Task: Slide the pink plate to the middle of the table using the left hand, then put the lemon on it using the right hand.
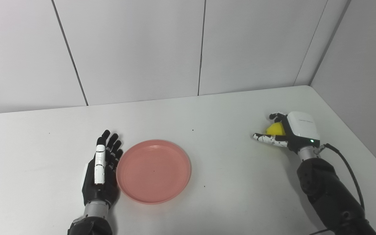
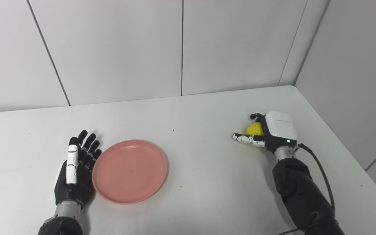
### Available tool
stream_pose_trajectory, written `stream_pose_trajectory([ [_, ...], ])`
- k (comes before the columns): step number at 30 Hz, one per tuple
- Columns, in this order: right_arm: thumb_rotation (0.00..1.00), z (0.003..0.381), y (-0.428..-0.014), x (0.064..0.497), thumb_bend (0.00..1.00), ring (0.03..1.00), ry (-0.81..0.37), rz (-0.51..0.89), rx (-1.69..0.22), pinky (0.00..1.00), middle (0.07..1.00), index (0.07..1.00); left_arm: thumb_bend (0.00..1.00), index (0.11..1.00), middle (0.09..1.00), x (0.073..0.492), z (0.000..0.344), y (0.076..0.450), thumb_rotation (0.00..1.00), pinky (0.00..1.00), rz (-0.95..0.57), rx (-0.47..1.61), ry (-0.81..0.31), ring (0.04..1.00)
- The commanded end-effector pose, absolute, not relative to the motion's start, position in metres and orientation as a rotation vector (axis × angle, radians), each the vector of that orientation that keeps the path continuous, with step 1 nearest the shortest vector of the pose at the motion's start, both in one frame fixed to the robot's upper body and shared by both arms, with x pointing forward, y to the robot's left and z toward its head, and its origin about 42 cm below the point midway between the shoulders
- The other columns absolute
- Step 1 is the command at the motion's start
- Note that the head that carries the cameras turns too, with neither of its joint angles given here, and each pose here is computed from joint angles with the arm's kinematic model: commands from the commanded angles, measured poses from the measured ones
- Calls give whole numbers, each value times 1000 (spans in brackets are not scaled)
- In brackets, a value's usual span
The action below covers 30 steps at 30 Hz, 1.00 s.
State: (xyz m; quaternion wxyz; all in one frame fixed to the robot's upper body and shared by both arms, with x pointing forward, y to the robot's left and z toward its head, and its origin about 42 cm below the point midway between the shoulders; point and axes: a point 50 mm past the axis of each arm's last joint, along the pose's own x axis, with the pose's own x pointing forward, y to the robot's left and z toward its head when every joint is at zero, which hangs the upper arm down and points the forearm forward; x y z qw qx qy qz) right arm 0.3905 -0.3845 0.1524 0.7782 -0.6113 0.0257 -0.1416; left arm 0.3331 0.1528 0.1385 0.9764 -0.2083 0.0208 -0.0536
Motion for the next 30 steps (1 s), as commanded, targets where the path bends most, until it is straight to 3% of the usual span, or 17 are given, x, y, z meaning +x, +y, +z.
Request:
stream_pose_trajectory([
  [1, 367, 140, -391, 388, 807, 430, 132, -303, -1314, 349, 529, 582, 550, 928, 946, 332, 138, 151, 796, 1000, -104, -413, 63, 965],
  [3, 290, 134, -393, 389, 804, 302, 126, -301, -1305, 241, 390, 434, 550, 928, 945, 332, 137, 151, 799, 1000, -103, -411, 62, 963],
  [5, 276, 130, -395, 389, 783, 246, 139, -300, -1302, 194, 327, 345, 547, 927, 946, 332, 138, 152, 796, 1000, -105, -411, 61, 964],
  [15, 402, 126, -399, 385, 630, 219, 167, -271, -1324, 159, 286, 326, 540, 929, 952, 330, 138, 151, 811, 1000, -118, -415, 60, 975],
  [25, 401, 130, -401, 387, 630, 233, 175, -263, -1321, 172, 301, 340, 543, 928, 954, 330, 138, 149, 810, 1000, -119, -416, 58, 976],
  [30, 362, 138, -398, 389, 627, 202, 156, -252, -1289, 144, 271, 303, 541, 931, 955, 330, 137, 149, 810, 1000, -118, -416, 59, 975],
])
